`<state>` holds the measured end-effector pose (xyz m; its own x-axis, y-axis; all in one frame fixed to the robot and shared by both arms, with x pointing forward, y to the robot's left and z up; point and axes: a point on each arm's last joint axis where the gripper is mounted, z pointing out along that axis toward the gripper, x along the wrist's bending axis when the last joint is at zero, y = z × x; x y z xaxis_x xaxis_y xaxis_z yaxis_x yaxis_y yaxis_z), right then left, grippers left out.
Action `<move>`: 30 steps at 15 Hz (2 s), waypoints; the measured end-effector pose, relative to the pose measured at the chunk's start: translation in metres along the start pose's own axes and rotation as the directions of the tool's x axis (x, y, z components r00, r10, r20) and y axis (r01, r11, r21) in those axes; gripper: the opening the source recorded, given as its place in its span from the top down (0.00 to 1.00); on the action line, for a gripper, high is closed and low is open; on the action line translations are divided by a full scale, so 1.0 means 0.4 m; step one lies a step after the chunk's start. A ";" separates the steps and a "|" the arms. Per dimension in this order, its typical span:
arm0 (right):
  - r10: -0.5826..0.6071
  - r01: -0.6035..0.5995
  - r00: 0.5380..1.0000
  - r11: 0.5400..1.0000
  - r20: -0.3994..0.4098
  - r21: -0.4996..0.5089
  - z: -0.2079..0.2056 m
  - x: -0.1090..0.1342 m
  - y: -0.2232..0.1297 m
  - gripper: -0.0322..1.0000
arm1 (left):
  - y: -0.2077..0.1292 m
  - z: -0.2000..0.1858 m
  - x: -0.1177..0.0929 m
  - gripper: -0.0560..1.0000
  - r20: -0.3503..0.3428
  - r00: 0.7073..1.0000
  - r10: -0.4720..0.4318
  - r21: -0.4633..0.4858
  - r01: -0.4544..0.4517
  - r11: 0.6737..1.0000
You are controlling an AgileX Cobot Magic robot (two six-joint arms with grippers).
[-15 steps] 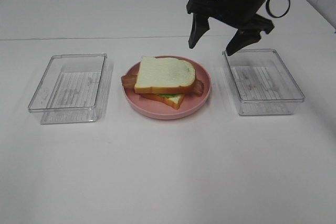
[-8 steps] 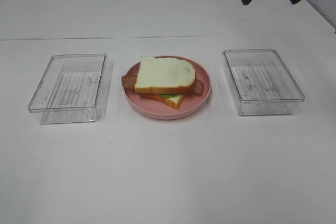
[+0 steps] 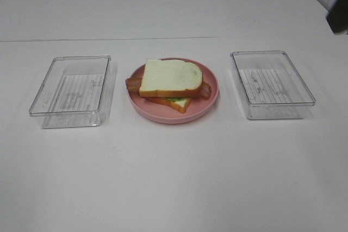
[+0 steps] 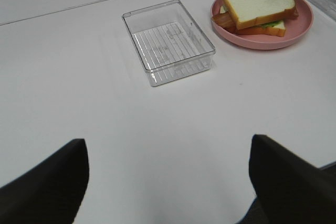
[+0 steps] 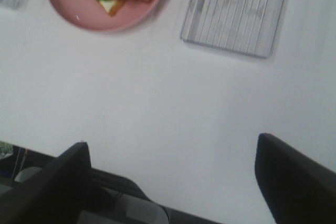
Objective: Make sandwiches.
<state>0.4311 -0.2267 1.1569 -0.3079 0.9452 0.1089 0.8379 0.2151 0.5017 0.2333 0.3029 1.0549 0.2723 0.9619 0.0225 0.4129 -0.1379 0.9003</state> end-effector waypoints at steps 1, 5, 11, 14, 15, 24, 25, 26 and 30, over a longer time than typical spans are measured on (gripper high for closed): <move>-0.001 0.001 1.000 1.000 0.001 0.019 0.001 -0.003 -0.059 0.20 | 0.000 0.000 0.000 0.20 0.000 1.000 0.000 0.000 0.000 1.000; -0.048 0.047 0.998 0.998 0.042 0.032 0.023 -0.031 -0.346 0.21 | 0.000 0.000 -0.002 0.20 0.009 1.000 -0.005 0.000 0.005 1.000; -0.107 0.125 0.990 0.964 0.087 -0.236 0.024 -0.047 -0.488 0.21 | 0.000 0.000 -0.002 0.20 0.009 1.000 -0.005 0.000 0.005 1.000; -0.109 0.131 0.990 0.947 0.091 -0.292 0.010 -0.046 -0.502 0.21 | 0.000 0.000 -0.002 0.20 0.009 1.000 -0.005 0.000 0.005 1.000; -0.109 0.131 0.990 0.947 0.091 -0.292 0.010 -0.046 -0.502 0.22 | 0.000 0.000 -0.002 0.20 0.009 1.000 -0.005 0.000 0.005 1.000; -0.110 0.132 0.990 0.945 0.091 -0.298 0.008 -0.046 -0.504 0.23 | 0.000 0.000 -0.002 0.20 0.009 1.000 -0.005 0.000 0.005 1.000; -0.110 0.132 0.990 0.945 0.091 -0.298 0.008 -0.046 -0.504 0.23 | 0.000 0.000 -0.002 0.20 0.009 1.000 -0.005 0.000 0.005 1.000; -0.110 0.132 0.990 0.945 0.091 -0.298 0.008 -0.046 -0.504 0.23 | 0.000 0.000 -0.002 0.20 0.009 1.000 -0.005 0.000 0.005 1.000; -0.104 0.128 0.990 0.946 0.095 -0.298 0.008 -0.047 -0.504 0.23 | 0.000 0.000 -0.003 0.20 -0.037 0.999 -0.027 0.000 0.027 1.000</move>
<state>0.2694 -0.2870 1.0510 -0.3491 0.9367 -0.0257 0.6188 0.2510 0.7444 0.2330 0.3019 1.0549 0.2285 0.9735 0.0142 0.4203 -0.1118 0.9005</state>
